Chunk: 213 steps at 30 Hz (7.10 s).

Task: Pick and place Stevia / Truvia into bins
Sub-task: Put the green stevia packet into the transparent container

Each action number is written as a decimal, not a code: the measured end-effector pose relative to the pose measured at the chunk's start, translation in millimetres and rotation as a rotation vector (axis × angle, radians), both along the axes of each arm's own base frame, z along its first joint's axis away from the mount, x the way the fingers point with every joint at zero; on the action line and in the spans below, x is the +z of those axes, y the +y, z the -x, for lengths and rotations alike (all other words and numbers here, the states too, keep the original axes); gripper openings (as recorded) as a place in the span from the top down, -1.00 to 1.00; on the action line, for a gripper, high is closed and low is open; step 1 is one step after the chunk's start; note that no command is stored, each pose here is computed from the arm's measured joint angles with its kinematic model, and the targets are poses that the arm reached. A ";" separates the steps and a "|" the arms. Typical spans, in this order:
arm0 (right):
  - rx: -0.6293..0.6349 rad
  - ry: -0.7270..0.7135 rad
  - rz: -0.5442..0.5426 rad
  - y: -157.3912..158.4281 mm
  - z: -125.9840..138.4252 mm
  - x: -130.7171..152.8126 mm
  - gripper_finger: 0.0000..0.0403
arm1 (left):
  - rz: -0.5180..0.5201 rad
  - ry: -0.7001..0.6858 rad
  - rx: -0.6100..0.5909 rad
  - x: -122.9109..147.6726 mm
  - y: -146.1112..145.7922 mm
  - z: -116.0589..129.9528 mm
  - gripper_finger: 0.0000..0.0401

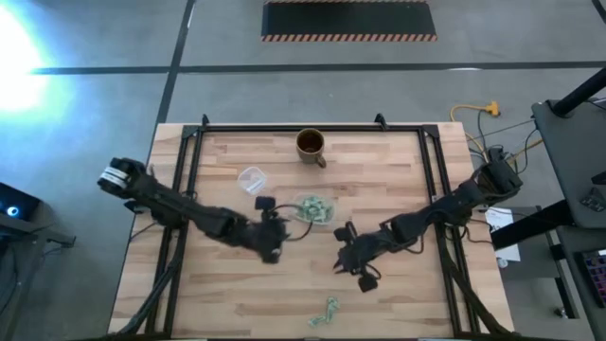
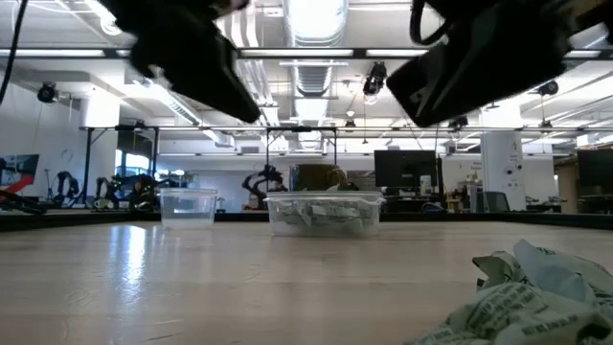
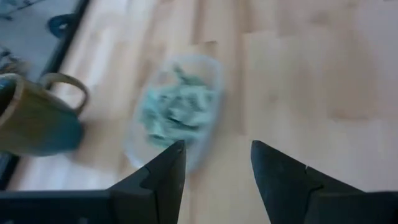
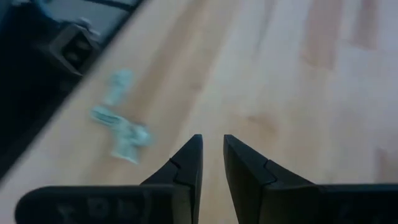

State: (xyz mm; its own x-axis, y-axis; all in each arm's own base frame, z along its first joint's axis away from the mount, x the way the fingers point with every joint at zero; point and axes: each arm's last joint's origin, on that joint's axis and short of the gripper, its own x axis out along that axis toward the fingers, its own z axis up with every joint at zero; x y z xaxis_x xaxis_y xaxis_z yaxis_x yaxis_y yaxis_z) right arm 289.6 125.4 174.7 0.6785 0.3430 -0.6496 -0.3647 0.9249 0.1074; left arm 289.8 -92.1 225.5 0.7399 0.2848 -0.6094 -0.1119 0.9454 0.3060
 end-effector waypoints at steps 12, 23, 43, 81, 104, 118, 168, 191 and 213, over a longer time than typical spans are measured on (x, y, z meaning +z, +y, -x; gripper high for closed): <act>0.066 -0.086 -0.145 42.1 13.6 9.1 0.72 | 0.114 -0.053 -0.143 -28.0 -47.1 51.0 0.17; -0.080 0.060 -0.235 59.2 5.1 -25.5 0.51 | 0.134 -0.084 -0.215 -38.1 -62.7 60.8 0.17; -0.185 0.169 -0.262 75.6 -3.0 -64.9 0.16 | 0.123 -0.094 -0.229 -36.0 -62.8 60.7 0.17; -0.101 -0.003 -0.013 64.8 -7.7 -35.9 0.87 | 0.132 -0.109 -0.229 -34.7 -63.6 59.7 0.17; -0.596 -0.038 0.354 -83.9 -43.1 -10.3 0.87 | 0.135 -0.114 -0.229 -34.4 -63.8 59.4 0.17; -0.641 0.028 0.340 -95.5 -40.1 -14.5 0.75 | 0.141 -0.126 -0.230 -33.3 -64.3 58.8 0.17; 0.082 -0.063 -0.157 84.8 -8.4 -47.1 0.39 | 0.153 -0.220 -0.222 -26.0 -64.6 52.2 0.17; 0.107 -0.019 -0.136 99.5 -18.6 -89.2 0.46 | 0.161 -0.231 -0.222 -26.0 -64.7 52.1 0.17; 0.018 0.028 0.047 87.1 -9.0 -69.7 0.95 | 0.161 -0.231 -0.220 -26.3 -64.2 51.9 0.17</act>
